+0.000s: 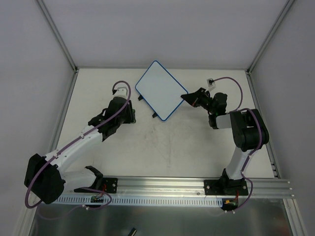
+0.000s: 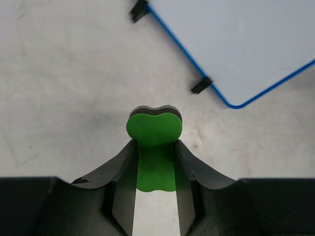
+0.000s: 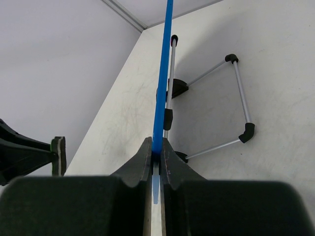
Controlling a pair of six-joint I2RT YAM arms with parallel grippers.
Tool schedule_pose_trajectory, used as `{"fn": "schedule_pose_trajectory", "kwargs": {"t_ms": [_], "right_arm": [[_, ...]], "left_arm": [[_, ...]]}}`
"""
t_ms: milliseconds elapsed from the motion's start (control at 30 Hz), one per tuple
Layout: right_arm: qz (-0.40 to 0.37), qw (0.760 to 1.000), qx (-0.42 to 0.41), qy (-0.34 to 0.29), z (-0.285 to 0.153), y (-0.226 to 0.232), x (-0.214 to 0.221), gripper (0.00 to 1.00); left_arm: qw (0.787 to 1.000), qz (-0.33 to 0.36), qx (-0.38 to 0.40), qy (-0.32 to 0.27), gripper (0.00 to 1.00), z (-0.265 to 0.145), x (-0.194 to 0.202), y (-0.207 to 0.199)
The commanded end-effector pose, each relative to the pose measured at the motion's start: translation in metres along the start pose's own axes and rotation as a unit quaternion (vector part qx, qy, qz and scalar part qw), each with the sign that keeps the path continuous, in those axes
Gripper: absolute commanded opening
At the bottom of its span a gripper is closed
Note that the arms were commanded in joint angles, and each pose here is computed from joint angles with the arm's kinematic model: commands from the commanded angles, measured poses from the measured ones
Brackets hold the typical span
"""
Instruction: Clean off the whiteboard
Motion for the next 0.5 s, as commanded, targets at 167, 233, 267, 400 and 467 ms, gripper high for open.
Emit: {"fn": "schedule_pose_trajectory", "kwargs": {"t_ms": [167,233,267,400,467], "right_arm": [[-0.044,0.998,-0.044,0.007,0.001,0.022,-0.003,0.0],[-0.045,0.998,-0.044,0.007,0.001,0.022,-0.002,0.0],[-0.045,0.998,-0.043,0.007,0.0,0.022,-0.003,0.0],[-0.044,0.998,-0.042,0.007,0.001,0.021,-0.003,0.0],[-0.045,0.998,-0.044,0.008,0.002,0.021,-0.002,0.0]], "left_arm": [[0.984,-0.047,-0.13,0.11,0.0,-0.024,0.067,0.062],[0.981,-0.051,-0.133,0.128,0.01,-0.022,0.077,0.065],[0.98,-0.059,-0.127,0.143,0.03,-0.02,0.083,0.067],[0.972,-0.065,-0.121,0.193,0.03,-0.006,0.097,0.069],[0.967,-0.067,-0.121,0.216,0.03,0.001,0.104,0.067]]}}
Point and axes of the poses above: each gripper's point midway between its finger pads, its own z axis out along the fingers, its own y axis along the line the jaws close on, x = y × z, the point moved 5 cm from there along -z, back along the fingers, and after that the axes turned 12 degrees about z, right-handed, at the moved point
